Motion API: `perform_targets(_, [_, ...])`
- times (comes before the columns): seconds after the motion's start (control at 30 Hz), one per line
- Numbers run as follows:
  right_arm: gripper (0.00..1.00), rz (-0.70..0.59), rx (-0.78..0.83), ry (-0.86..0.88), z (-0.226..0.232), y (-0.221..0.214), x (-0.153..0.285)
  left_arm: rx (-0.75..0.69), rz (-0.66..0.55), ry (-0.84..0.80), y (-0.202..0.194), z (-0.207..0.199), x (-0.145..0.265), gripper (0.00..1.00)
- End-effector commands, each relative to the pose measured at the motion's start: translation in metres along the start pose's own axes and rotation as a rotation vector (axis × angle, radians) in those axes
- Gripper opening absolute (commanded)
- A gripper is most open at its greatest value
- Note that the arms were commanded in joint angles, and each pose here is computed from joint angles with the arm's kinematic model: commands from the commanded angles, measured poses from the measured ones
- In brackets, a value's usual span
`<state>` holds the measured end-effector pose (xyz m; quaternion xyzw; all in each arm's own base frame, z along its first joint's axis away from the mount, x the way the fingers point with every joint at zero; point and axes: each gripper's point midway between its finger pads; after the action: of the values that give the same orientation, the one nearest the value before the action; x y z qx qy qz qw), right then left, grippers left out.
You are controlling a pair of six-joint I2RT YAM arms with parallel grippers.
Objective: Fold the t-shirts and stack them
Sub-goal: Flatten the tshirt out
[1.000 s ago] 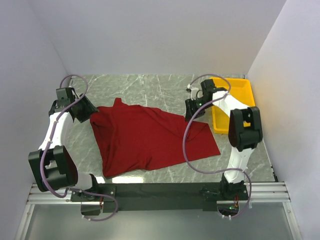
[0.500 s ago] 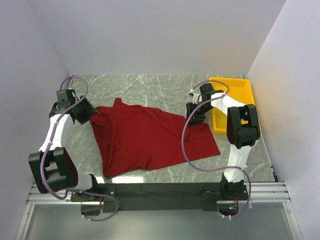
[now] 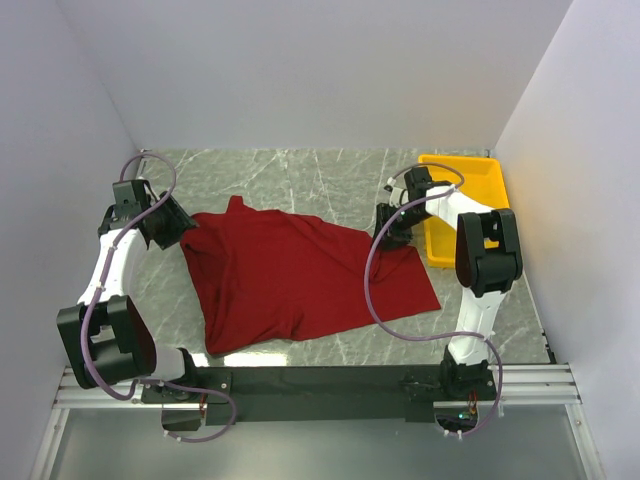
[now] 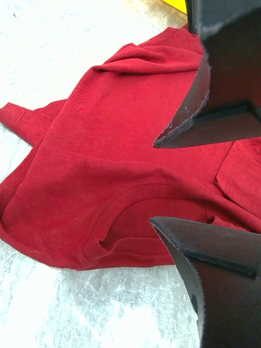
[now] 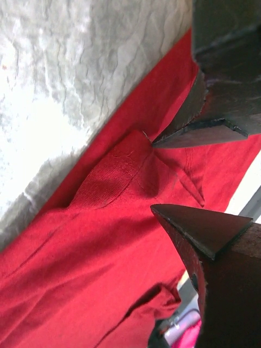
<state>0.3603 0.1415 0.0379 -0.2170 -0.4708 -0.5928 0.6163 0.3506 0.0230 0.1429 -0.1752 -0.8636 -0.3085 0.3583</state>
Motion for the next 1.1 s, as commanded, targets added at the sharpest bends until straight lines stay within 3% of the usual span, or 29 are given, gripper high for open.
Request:
perform_targets(0.0, [0.52, -0.041, -0.02, 0.044, 0.007, 0.013, 0.003, -0.008, -0.051, -0.062, 0.011, -0.015, 0.012, 0.59])
perform_targets(0.43, [0.47, -0.037, -0.077, -0.014, -0.01, 0.005, 0.008, -0.01, -0.058, -0.058, 0.011, -0.015, 0.018, 0.58])
perform_targets(1.07, [0.46, -0.029, -0.133, 0.064, -0.007, 0.015, -0.009, 0.0, -0.062, -0.07, 0.012, -0.019, 0.023, 0.58])
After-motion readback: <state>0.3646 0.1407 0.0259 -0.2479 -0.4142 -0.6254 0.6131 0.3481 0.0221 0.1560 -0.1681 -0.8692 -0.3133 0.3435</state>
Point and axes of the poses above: each gripper's point midway between its finger pads, its own x axis back along the fingers, its own z axis along the line the jaws close on, y = z × x, and after that the axes turned 10 degrees about x, right-handed
